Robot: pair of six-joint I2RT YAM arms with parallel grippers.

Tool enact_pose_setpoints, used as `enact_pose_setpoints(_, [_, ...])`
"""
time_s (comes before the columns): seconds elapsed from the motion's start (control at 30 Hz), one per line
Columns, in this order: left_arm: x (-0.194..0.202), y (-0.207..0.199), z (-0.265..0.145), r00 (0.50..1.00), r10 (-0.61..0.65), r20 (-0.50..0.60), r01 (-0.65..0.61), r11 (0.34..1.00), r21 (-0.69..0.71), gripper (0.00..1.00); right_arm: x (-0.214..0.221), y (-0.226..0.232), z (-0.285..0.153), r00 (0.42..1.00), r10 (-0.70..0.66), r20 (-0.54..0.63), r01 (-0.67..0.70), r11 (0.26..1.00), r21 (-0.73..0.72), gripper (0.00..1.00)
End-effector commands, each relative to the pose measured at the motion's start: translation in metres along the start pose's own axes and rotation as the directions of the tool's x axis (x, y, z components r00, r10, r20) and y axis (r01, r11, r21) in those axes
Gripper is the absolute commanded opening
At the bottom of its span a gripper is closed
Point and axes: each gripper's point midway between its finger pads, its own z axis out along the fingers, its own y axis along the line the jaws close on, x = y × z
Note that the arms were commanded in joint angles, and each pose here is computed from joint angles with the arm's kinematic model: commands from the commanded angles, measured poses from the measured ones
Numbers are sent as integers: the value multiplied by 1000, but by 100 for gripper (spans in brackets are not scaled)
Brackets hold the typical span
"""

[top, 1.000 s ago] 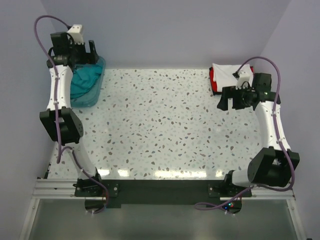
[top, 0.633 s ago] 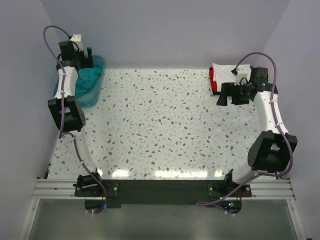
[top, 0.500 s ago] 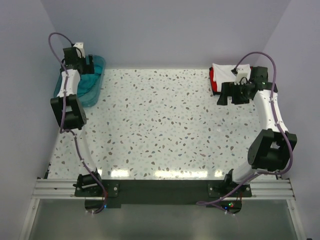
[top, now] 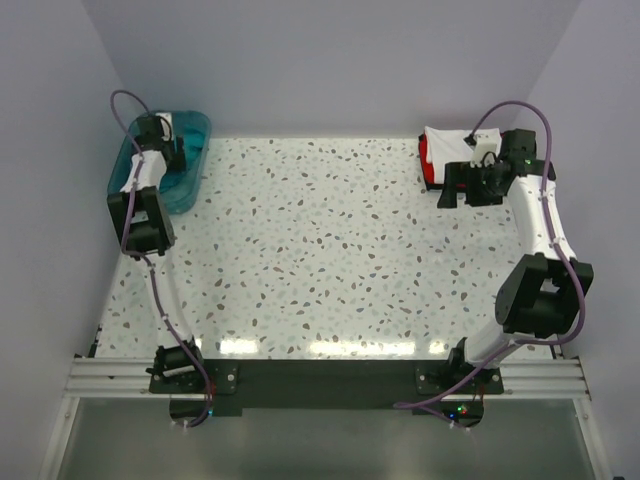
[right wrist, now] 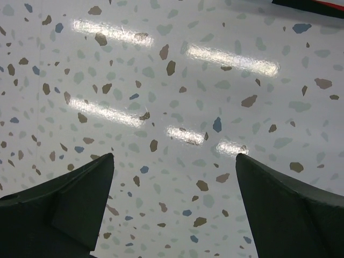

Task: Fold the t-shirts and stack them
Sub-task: Grab the tshirt from the pile, then move the tshirt to the center of the board

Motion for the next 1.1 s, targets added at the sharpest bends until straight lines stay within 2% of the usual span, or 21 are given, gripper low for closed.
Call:
enact_pose_setpoints(0.0, [2,-2,8,999,-30,10,29,998,63,69,-10,-2,-17,999,-36,25,34,998,48,98])
enact_pose_setpoints(0.03, [-1,-2,7,999,-42,17,41,996,77,52,-9,-1,-18,999,-38,24,37,998,46,99])
enact_pose_setpoints(0.1, [-22,-8,-4,996,-54,67,44,989,140,38,-9,-1,-21,999,-45,22,44,998,47,99])
enact_pose_setpoints(0.13, [-36,-9,-11,992,-63,108,45,986,161,27,-9,-1,-22,999,-49,22,48,998,51,99])
enact_pose_setpoints(0.2, [-74,-12,-43,975,-75,207,29,976,216,15,-8,1,-26,998,-55,29,53,997,51,99])
enact_pose_setpoints(0.23, [-95,-11,-58,958,-85,273,20,973,231,6,-8,1,-27,998,-58,35,56,997,52,99])
enact_pose_setpoints(0.27, [-125,-9,-89,932,-91,350,1,969,247,0,-10,3,-29,997,-62,48,60,997,49,99])
enact_pose_setpoints(0.33, [-159,-10,-124,887,-107,449,-29,958,284,0,-9,6,-32,996,-68,63,65,997,45,99])
enact_pose_setpoints(0.37, [-182,-7,-155,852,-112,511,-49,955,291,0,-10,7,-34,995,-70,75,67,997,45,99])
enact_pose_setpoints(0.47, [-221,-14,-220,771,-135,622,-112,933,341,0,-10,11,-39,991,-85,107,81,996,47,99])
enact_pose_setpoints(0.6, [-247,-39,-293,699,-180,692,-187,888,420,0,-4,15,-42,988,-97,119,93,995,44,99])
enact_pose_setpoints(0.73, [-255,-90,-378,650,-246,719,-312,777,547,0,-3,18,-52,981,-118,156,110,992,60,99])
enact_pose_setpoints(0.87, [-235,-144,-443,653,-281,703,-429,628,649,0,3,22,-55,979,-125,162,117,992,55,99])
enact_pose_setpoints(0.9, [-219,-162,-444,695,-293,656,-421,574,703,0,3,22,-56,979,-127,163,119,991,55,99])
enact_pose_setpoints(0.93, [-209,-168,-469,689,-305,658,-468,506,725,0,4,23,-57,978,-130,163,123,991,53,99])
enact_pose_setpoints(0.97, [-197,-174,-475,706,-309,638,-479,455,751,0,6,25,-57,978,-132,160,126,991,48,99])
enact_pose_setpoints(1.0, [-170,-186,-464,773,-308,554,-432,383,816,0,8,25,-56,979,-136,154,130,990,45,99])
enact_pose_setpoints(1.03, [-153,-190,-490,762,-296,576,-509,277,815,12,8,27,-57,979,-139,151,135,990,37,99])
enact_pose_setpoints(1.07, [-134,-194,-491,783,-275,558,-515,217,829,26,10,28,-56,979,-140,146,138,990,26,98])
